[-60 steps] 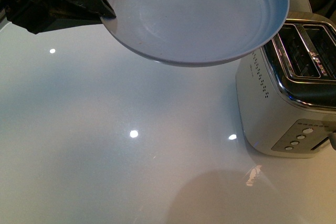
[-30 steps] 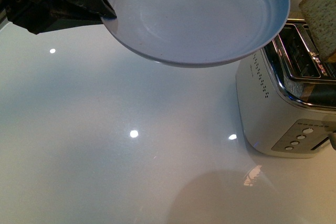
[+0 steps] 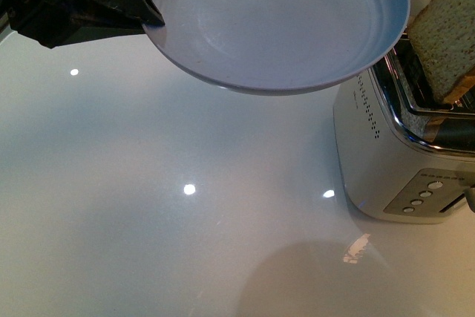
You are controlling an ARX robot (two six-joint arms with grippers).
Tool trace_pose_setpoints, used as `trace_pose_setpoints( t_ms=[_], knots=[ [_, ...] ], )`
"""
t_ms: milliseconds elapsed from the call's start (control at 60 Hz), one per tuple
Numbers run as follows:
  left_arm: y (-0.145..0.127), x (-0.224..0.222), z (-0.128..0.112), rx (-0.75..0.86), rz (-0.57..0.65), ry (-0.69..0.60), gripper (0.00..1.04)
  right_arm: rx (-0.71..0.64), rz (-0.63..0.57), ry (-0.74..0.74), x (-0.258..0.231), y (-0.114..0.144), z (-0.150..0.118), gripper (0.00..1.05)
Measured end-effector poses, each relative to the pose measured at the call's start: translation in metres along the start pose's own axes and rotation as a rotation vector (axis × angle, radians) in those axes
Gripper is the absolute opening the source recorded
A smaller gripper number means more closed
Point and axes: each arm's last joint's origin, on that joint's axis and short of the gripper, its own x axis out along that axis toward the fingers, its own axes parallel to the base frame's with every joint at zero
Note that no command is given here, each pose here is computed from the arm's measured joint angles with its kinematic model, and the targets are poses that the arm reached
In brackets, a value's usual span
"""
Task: Left arm holds plate, right arm toasts bread
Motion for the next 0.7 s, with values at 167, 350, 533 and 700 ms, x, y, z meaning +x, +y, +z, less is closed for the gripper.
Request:
trace_pose_setpoints(
  t_ms=[167, 350, 533, 700],
  knots=[
    [0.000, 0.000, 0.000, 0.000, 0.000, 0.000, 0.03, -0.005, -0.006, 0.019, 0.009, 0.002, -0.004, 0.03],
    [0.000, 0.000, 0.000, 0.000, 0.000, 0.000, 0.03, -0.012, -0.011, 0.042, 0.018, 0.005, -0.009, 0.03],
    [0.000, 0.000, 0.000, 0.000, 0.000, 0.000, 0.03, -0.017, -0.002, 0.060, 0.028, 0.009, -0.015, 0.03],
    [0.000, 0.000, 0.000, 0.000, 0.000, 0.000, 0.03, -0.028, 0.030, 0.080, 0.036, 0.015, -0.031, 0.03]
  ],
)
